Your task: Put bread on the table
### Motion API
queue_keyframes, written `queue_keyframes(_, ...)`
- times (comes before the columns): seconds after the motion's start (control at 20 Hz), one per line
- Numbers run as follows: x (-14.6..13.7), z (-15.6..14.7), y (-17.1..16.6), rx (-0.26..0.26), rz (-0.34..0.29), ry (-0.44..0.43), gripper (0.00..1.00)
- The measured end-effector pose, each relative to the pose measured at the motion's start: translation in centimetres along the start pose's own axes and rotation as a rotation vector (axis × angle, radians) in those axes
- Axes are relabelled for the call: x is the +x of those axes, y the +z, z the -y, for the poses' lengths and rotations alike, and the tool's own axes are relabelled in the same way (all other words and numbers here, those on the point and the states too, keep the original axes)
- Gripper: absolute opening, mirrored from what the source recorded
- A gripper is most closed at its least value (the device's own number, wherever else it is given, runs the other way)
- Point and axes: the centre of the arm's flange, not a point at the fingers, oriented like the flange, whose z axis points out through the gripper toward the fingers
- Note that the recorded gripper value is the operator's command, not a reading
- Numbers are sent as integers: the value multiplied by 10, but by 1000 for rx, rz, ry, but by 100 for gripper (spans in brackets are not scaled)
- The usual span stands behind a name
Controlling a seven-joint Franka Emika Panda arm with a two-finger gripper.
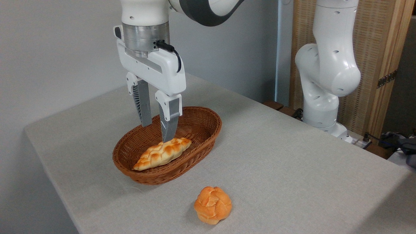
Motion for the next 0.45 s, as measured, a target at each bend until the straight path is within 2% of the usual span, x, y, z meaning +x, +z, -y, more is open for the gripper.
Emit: queue_keyframes(0.45,-5,5,-3,8,0,-23,100)
